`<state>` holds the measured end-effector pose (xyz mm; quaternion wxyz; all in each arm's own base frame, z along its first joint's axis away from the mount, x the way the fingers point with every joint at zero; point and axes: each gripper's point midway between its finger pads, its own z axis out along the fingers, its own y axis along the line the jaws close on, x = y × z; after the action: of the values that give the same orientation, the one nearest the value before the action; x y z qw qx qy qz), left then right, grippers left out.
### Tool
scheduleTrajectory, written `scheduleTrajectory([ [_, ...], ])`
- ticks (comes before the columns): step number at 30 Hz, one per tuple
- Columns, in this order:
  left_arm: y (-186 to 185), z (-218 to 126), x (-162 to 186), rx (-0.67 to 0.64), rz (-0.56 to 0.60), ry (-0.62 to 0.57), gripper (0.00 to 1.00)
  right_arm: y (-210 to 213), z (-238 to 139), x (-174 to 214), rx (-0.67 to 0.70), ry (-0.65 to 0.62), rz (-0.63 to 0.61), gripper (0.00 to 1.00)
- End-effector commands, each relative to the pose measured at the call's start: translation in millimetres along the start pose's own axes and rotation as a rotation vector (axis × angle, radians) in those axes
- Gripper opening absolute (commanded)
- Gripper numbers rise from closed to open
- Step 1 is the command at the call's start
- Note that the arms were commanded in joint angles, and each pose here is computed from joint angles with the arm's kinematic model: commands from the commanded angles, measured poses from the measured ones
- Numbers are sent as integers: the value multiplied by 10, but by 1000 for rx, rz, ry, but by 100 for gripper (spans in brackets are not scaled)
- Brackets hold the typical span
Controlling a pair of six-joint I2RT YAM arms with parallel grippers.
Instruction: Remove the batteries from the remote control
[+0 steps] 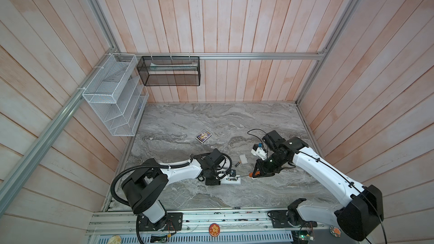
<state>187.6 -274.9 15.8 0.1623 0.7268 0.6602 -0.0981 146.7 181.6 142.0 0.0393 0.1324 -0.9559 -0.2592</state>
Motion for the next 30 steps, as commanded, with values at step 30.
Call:
scheduleTrajectory([
  [30, -449, 323, 485, 154, -3, 168, 0, 327, -59, 9, -196, -26, -49, 0],
])
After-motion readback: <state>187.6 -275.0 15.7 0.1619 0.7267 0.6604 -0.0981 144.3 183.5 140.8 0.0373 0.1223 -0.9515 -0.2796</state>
